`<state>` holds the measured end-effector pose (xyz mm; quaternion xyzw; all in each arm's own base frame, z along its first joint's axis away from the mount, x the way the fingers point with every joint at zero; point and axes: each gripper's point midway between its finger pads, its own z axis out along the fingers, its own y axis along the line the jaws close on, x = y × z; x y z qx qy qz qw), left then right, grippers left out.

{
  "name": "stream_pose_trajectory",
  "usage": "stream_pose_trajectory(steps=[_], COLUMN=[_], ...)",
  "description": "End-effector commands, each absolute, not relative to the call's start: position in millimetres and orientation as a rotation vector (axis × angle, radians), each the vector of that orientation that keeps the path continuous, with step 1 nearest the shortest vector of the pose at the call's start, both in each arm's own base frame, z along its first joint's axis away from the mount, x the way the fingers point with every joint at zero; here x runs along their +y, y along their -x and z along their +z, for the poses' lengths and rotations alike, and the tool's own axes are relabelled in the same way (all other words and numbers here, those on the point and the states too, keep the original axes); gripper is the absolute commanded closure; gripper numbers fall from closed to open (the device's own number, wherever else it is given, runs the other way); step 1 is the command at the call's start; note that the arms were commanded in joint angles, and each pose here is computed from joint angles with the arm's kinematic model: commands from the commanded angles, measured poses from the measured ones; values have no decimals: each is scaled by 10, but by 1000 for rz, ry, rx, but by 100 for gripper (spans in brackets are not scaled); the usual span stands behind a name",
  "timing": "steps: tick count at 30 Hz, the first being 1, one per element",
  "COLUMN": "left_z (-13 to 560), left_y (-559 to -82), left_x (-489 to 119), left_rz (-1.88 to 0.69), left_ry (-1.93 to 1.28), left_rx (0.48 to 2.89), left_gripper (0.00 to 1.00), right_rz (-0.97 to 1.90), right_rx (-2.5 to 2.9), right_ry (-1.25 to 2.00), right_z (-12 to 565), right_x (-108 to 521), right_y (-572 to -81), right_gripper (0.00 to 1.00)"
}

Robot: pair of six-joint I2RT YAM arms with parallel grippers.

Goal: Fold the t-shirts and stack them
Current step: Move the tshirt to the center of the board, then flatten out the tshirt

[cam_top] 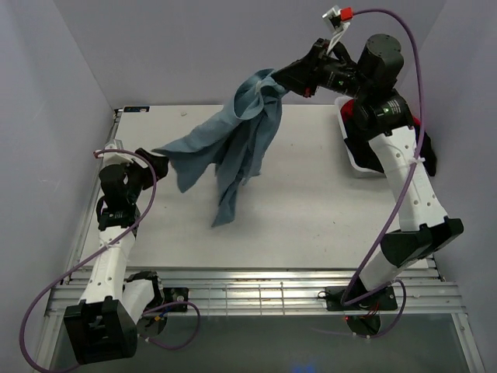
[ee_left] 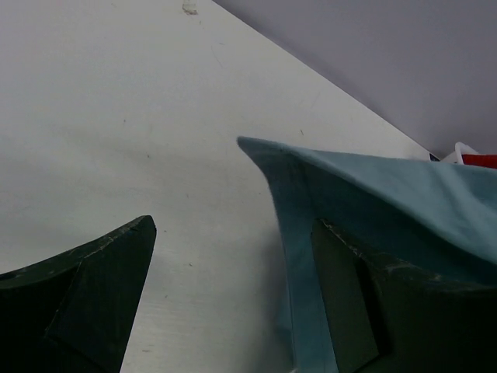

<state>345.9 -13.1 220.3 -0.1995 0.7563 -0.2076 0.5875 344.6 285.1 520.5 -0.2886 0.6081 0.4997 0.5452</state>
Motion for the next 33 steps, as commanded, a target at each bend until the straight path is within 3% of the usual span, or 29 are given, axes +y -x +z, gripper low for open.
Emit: stream_pose_trajectory(steps=[1, 6, 7, 10, 11, 15, 17, 19, 20, 22, 24, 26, 29, 33], left_z=[2352, 2431, 2448, 2525, 2545, 2582, 2600, 2600, 2555, 2398, 2283, 2133, 1926, 1822], left_y=[-3416, -3386, -3376, -3357, -3355, -3369, -3359, -3349, -3327, -3284, -3301, -3286, -3233, -3181], left_x=[-161, -175, -179, -208, -226, -344, -396, -410, -416, -474, -565, -480, -557, -492], left_rz=[-499, -503, -506, -520, -531, -589, -614, -617, -613, -584, -486, -347, -337, -325], left_ry=[441, 429, 428, 409, 401, 348, 322, 321, 336, 354, 377, 469, 529, 604], left_rx=[1718, 1705, 1701, 1685, 1683, 1703, 1712, 1715, 1743, 1824, 1880, 1914, 1960, 1947], left_gripper=[8, 8, 8, 8, 8, 8, 8, 8, 9, 11, 12, 12, 12, 12], right_rz=[1176, 905, 809, 587, 405, -14, -177, -304, -330, -320, -210, 131, 535, 654], right_rx=[1301, 1523, 1670, 1855, 1978, 2211, 2250, 2273, 2273, 2269, 2231, 2144, 2038, 2091], right_ry=[691, 499, 403, 246, 130, -63, -143, -180, -194, -178, -58, 123, 375, 605], right_z=[5558, 4776, 4167, 3301, 2719, 1747, 1578, 1508, 1504, 1565, 1702, 1897, 2139, 1913], right_x=[2697, 2335, 2216, 1837, 1535, 845, 595, 420, 378, 417, 637, 1199, 1879, 2467], right_y=[-3095, -3307, -3507, -3596, -3649, -3484, -3400, -3314, -3299, -3297, -3331, -3415, -3259, -3200], right_gripper=[89, 88, 88, 88, 88, 90, 90, 85, 66, 41, 39, 35, 23, 24])
